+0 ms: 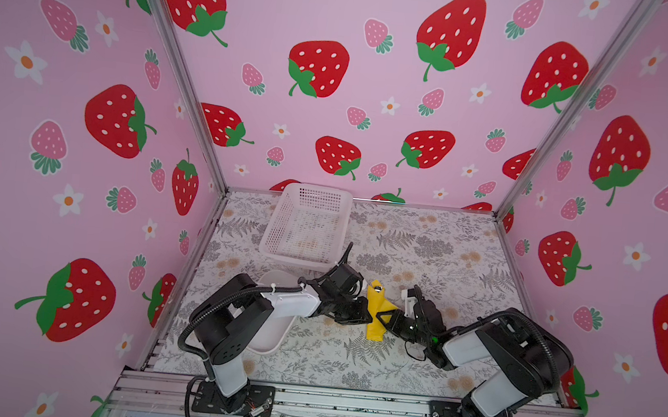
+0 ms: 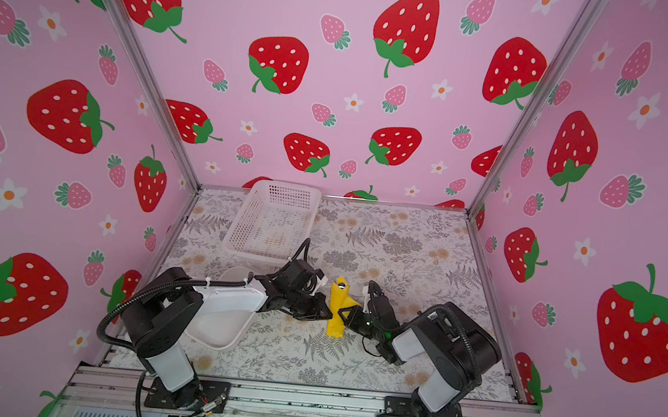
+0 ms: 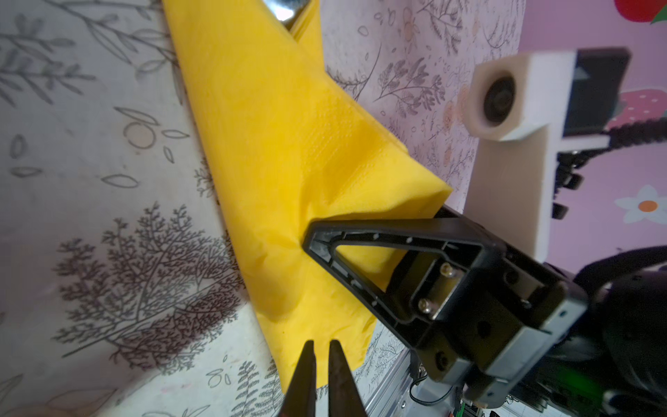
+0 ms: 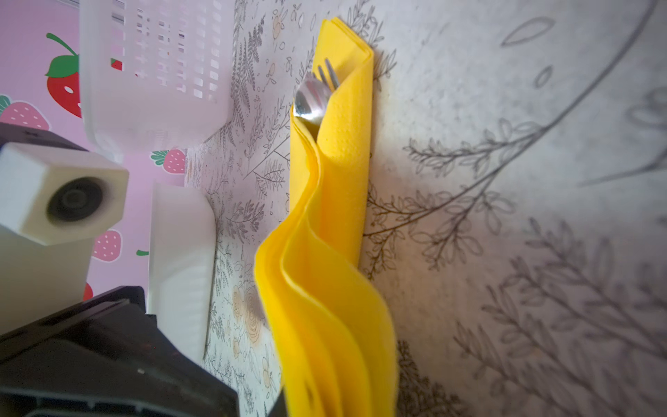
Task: Place the utensils on the paper napkin and roll it up
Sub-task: 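Move the left gripper down onto the napkin's loose tail beside the right gripper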
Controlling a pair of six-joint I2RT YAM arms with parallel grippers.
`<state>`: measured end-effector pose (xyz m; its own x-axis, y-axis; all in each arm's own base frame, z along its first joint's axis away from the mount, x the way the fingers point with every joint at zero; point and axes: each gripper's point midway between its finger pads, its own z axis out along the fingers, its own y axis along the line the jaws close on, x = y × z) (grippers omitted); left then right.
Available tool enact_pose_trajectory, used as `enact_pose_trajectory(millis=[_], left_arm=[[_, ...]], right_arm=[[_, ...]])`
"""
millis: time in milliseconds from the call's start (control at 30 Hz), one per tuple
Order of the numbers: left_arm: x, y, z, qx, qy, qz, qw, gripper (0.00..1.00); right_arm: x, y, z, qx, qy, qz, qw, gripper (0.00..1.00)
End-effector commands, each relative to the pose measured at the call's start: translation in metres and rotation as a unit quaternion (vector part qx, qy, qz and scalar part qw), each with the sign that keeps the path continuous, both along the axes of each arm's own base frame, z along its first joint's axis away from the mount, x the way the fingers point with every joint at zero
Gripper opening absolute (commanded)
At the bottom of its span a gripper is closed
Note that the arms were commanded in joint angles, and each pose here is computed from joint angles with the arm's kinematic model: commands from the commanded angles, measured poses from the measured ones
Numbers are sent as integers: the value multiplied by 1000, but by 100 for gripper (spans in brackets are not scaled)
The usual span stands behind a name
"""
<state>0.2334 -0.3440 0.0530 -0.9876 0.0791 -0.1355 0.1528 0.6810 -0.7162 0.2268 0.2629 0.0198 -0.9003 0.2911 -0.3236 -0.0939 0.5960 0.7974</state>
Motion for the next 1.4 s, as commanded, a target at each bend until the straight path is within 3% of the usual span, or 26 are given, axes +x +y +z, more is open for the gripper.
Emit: enact_pose_trajectory(millis=[0,367,567,733,1367], left_arm=[[0,0,-13,12,-5,-2,1000,11],[-9,7,-34,34,10,-11,999,10],[-10,6,-4,18,-38,-11,999,11],[-23,-6,6,-1,-36,-34,999,11],[-42,-20,-22,29,-8,-55,998,8]], right_arm=[[-13,-18,-27,-39,43,-15,998,14],[-13,-18,-29,-42,44,-16,998,14],[-13,-18,-29,-42,45,-16,998,14],[-13,-18,-29,-42,45,-17,998,14],[-14,-20,-27,-39,44,-19,998,14]])
